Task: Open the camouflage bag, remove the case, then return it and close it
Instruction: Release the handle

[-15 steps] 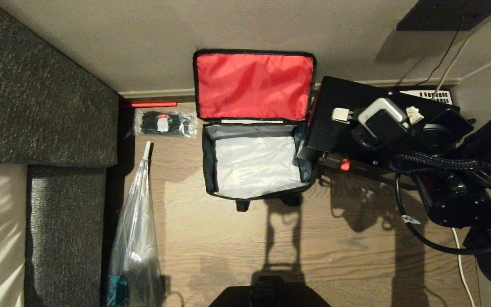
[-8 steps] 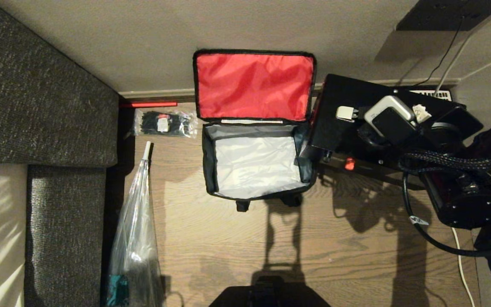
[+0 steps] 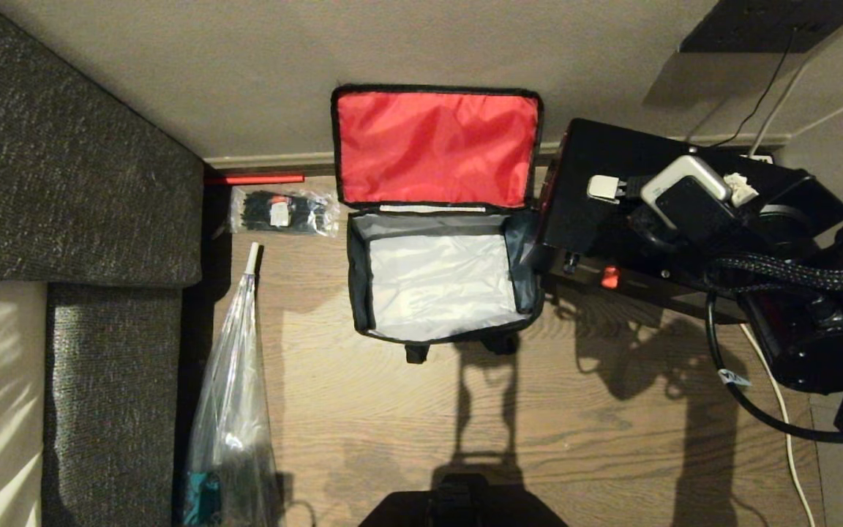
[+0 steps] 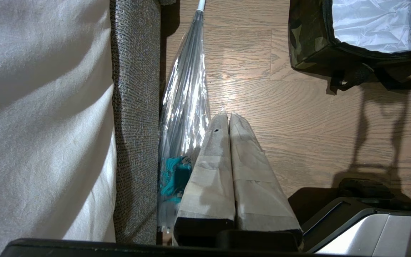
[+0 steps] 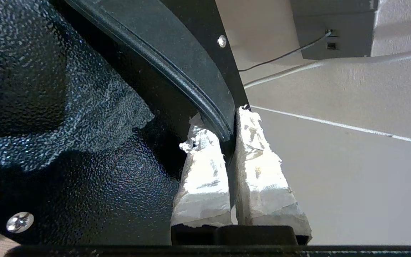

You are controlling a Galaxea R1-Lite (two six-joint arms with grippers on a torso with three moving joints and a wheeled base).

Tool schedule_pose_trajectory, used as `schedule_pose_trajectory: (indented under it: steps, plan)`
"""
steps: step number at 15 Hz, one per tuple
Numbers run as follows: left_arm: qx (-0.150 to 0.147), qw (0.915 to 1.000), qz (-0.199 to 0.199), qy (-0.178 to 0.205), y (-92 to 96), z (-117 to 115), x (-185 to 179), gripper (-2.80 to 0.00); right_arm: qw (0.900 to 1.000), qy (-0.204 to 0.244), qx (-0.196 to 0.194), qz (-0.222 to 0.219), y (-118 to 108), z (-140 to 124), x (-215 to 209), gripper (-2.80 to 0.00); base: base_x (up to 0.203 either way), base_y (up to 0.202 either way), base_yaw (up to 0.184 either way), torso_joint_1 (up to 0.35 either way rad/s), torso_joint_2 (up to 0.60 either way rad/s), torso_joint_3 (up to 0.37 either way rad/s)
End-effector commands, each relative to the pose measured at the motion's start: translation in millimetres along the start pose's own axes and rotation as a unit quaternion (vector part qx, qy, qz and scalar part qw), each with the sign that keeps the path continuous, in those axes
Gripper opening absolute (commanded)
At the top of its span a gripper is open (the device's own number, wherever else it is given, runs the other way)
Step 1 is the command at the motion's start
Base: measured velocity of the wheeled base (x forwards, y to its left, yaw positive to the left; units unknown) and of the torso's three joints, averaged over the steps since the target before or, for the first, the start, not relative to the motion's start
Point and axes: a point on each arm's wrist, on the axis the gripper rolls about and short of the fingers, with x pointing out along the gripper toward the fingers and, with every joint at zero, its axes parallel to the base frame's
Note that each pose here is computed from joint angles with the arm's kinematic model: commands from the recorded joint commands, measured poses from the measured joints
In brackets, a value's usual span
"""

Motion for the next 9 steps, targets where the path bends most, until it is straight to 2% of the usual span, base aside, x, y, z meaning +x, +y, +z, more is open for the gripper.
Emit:
schedule_pose_trajectory:
  steps: [1, 9]
  plan:
    - [0.000, 1.0000, 0.000, 0.001, 0.0, -0.8, 0.2, -2.80, 1.000, 0.005, -0.002, -0.006, -2.5, -2.4, 0.7, -2.80, 0.000, 0.000, 0.000, 0.000, 0.00, 0.000]
    - [0.000, 1.0000, 0.000, 0.001, 0.0, -0.8, 0.2, -2.80, 1.000, 0.025, -0.010, -0.017, -5.0, -12.3, 7.3, -2.80, 0.000, 0.000, 0.000, 0.000, 0.00, 0.000]
